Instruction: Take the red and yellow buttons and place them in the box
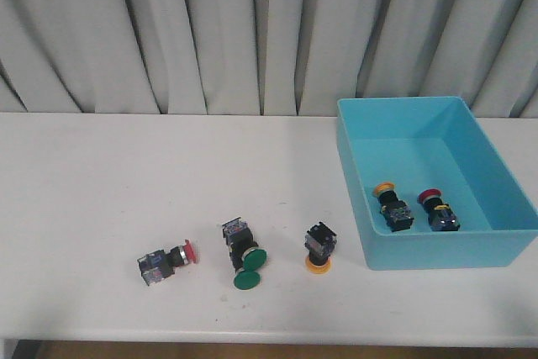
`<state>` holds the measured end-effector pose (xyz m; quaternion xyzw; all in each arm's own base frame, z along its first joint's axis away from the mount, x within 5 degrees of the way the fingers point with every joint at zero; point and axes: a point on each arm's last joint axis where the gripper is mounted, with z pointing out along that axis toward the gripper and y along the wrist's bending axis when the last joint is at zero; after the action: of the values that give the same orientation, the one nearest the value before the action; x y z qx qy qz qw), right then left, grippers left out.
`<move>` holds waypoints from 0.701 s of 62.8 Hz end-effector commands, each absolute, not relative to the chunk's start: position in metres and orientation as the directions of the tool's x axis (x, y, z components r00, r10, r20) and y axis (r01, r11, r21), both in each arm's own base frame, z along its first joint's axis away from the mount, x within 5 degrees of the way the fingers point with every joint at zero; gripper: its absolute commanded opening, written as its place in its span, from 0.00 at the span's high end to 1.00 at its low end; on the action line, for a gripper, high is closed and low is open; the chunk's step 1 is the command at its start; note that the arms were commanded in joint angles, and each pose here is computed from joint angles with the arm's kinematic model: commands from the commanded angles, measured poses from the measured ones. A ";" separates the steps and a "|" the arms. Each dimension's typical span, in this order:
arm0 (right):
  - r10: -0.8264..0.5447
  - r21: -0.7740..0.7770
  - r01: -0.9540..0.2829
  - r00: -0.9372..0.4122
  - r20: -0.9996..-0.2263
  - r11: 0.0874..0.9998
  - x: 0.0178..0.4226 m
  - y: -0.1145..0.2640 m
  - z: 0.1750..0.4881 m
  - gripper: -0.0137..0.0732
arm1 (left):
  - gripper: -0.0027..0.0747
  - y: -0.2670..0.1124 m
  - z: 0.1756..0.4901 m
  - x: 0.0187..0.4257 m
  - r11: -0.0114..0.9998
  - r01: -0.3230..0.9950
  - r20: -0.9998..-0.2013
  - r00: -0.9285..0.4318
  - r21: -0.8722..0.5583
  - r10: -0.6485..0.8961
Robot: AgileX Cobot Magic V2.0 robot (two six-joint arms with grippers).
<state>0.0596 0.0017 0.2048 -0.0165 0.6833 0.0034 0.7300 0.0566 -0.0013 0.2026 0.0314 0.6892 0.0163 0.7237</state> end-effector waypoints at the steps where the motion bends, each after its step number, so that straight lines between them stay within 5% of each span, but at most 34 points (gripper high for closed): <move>1: -0.040 -0.043 -0.017 0.128 -0.991 0.999 0.058 0.001 0.208 0.85 | 0.97 -0.001 0.194 0.057 0.998 0.013 -0.994 0.095 0.054 0.052; 44: -0.059 -0.062 -0.016 0.132 -0.990 0.998 0.056 0.001 0.207 0.85 | 0.97 -0.001 0.194 0.057 0.998 0.013 -0.994 0.095 0.054 0.052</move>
<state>0.0568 0.0017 0.2028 -0.0271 0.6859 -0.0075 0.7272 0.0566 -0.0013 0.2026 0.0314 0.6892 0.0163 0.7237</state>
